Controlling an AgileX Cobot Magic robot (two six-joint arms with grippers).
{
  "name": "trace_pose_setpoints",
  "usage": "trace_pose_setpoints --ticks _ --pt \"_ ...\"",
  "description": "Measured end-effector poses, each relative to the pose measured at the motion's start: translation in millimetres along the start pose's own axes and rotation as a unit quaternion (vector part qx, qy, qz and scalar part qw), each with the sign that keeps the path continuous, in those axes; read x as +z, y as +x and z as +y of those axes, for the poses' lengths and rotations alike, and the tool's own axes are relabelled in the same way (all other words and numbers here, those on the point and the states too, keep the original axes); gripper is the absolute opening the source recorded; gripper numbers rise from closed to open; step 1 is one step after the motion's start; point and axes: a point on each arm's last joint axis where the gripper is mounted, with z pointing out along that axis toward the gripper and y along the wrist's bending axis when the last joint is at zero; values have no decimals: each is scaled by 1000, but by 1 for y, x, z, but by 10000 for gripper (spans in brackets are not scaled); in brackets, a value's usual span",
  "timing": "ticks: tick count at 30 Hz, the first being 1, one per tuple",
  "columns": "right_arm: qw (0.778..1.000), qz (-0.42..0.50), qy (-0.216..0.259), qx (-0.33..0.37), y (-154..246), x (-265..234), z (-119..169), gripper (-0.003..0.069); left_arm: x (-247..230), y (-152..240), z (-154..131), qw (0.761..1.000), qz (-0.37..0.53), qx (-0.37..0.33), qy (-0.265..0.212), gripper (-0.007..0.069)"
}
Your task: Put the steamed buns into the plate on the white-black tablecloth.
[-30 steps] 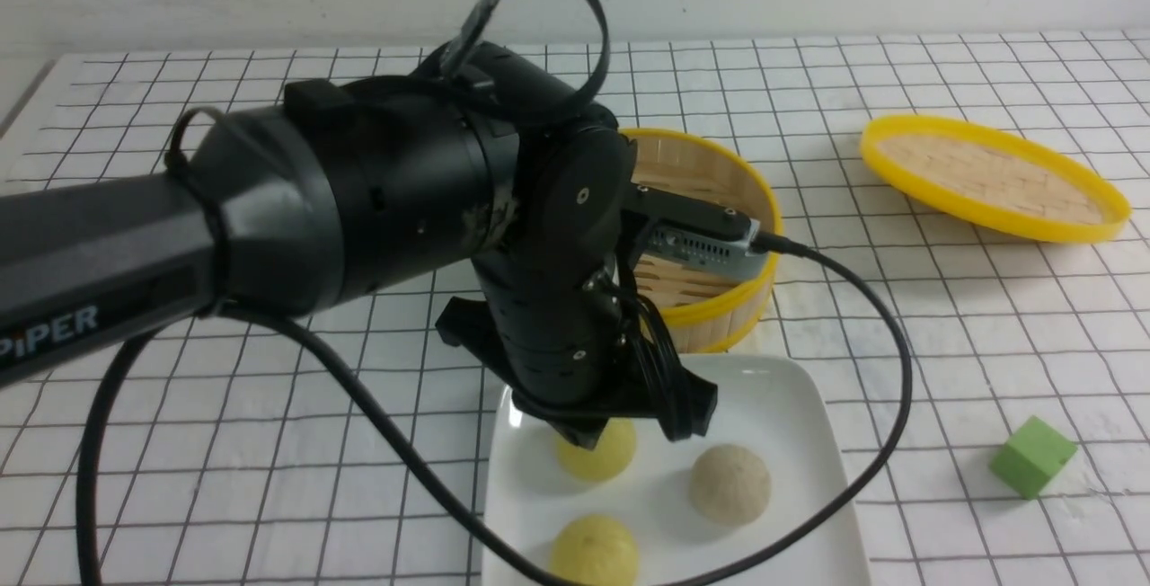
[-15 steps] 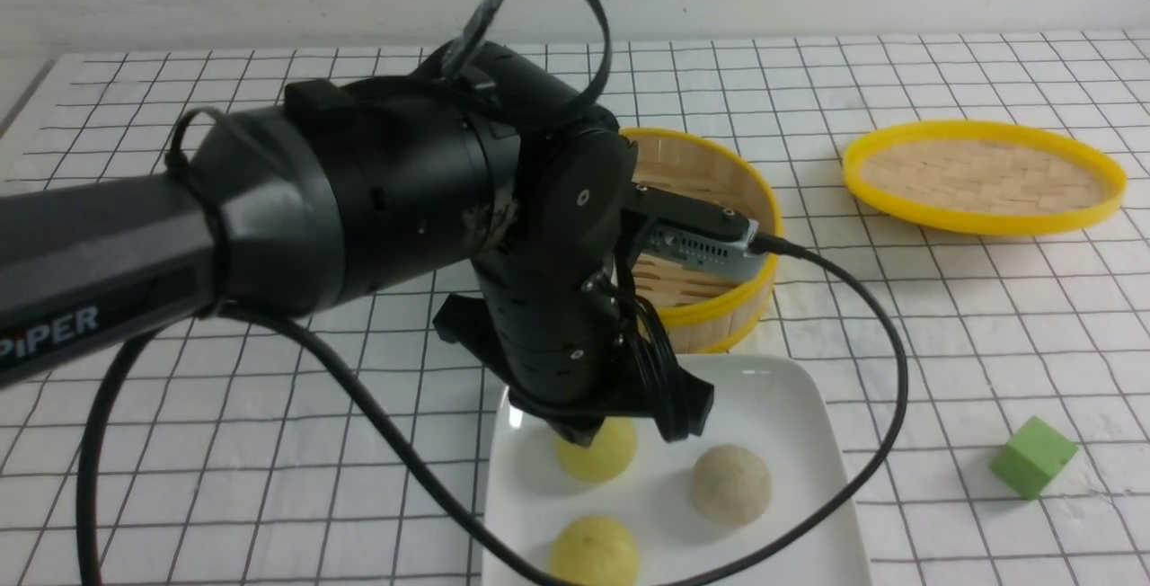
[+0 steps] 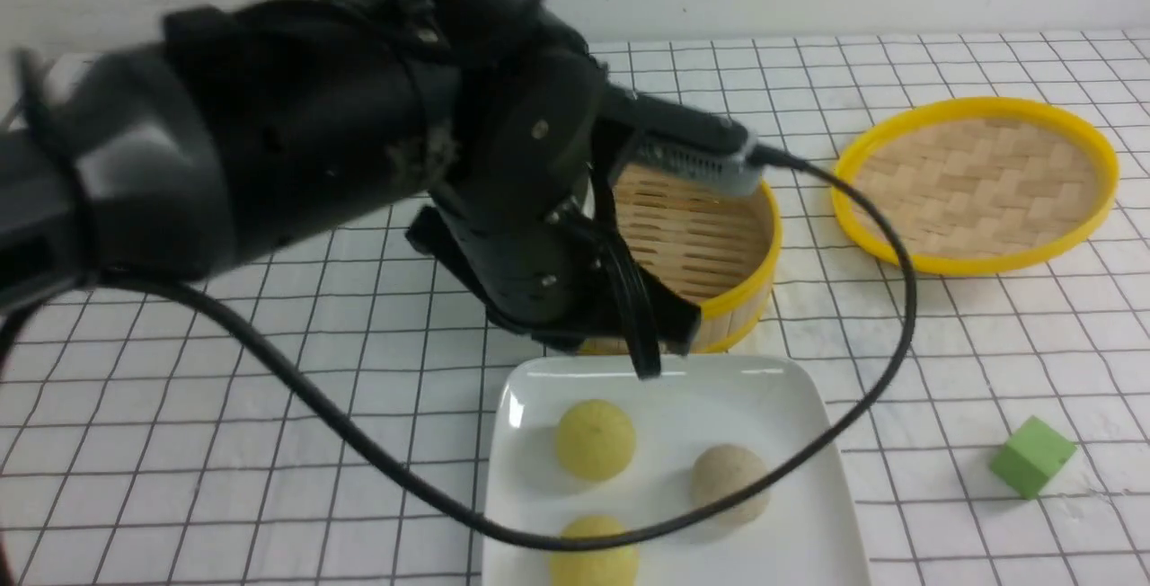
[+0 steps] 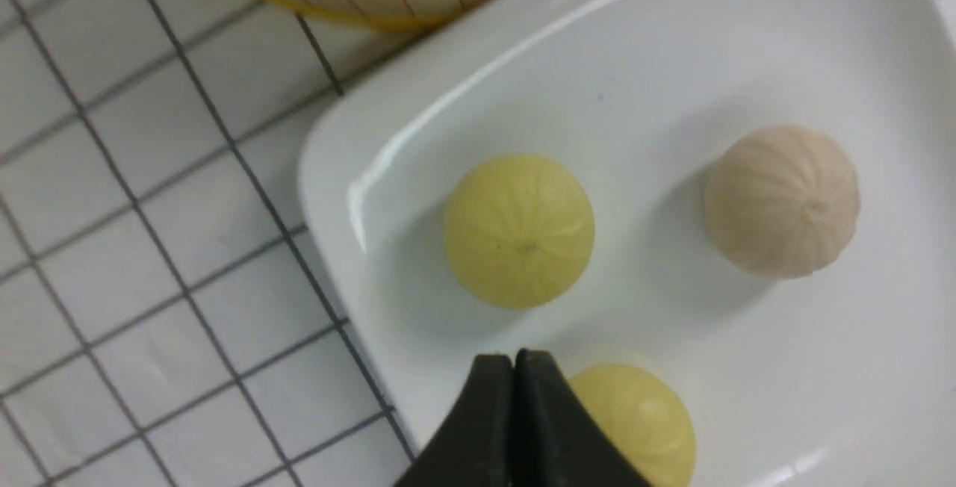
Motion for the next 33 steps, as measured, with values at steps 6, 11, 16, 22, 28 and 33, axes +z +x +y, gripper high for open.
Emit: trace_pose_setpoints --ticks 6,11,16,22,28,33 --pt "1000 7 20 -21 8 4 -3 13 -66 10 26 997 -49 4 -52 13" --pt "999 6 28 -21 8 4 -4 19 -136 41 54 991 -115 -20 -71 13" --pt "999 6 29 -20 8 4 -4 27 -160 116 74 986 -138 -82 -35 13" --pt "999 6 29 -20 8 4 -4 35 -124 195 83 964 -208 -160 32 14" --pt "999 6 29 -20 8 4 -4 36 -88 235 80 899 -351 -220 143 18" --pt "999 6 30 -21 8 4 -4 36 -61 251 82 907 -353 -196 120 20"
